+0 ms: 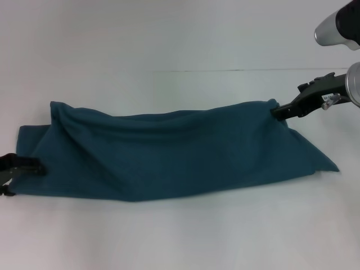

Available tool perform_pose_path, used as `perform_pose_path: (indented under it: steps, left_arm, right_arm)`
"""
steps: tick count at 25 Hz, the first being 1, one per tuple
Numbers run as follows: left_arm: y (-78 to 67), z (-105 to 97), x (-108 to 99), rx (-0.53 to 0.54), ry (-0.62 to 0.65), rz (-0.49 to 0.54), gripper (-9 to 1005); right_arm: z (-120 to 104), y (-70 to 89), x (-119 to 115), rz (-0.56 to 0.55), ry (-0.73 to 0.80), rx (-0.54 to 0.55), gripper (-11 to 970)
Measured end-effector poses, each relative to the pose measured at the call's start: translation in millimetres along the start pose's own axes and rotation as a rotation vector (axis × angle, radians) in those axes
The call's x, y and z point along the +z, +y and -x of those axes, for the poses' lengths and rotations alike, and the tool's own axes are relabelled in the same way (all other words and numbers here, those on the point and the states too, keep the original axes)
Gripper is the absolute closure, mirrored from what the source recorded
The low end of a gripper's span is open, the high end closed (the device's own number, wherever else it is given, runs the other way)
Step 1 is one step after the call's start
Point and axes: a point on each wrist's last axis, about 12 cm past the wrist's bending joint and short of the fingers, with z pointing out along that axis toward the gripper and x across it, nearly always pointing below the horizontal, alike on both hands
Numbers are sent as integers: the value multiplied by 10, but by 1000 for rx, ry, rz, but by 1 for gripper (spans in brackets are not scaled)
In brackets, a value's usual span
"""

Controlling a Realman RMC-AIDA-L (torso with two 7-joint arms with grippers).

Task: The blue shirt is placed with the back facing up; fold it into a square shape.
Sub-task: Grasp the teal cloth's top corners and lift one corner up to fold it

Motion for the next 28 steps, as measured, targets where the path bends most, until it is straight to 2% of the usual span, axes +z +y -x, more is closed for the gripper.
perform_pose_path:
  steps: [8,19,28]
  left_arm:
    - [-92,28,49,49,9,-9,87]
    - [-101,25,73,103,13,-28,291]
    - [-124,10,90,162,17,-41,669]
  right_arm:
    - [-4,-1,-2,0,0,1,41]
    - [-6,-22,-14,-5,-11,11,42]
    - [-41,-34,-20,7,-36,41,43]
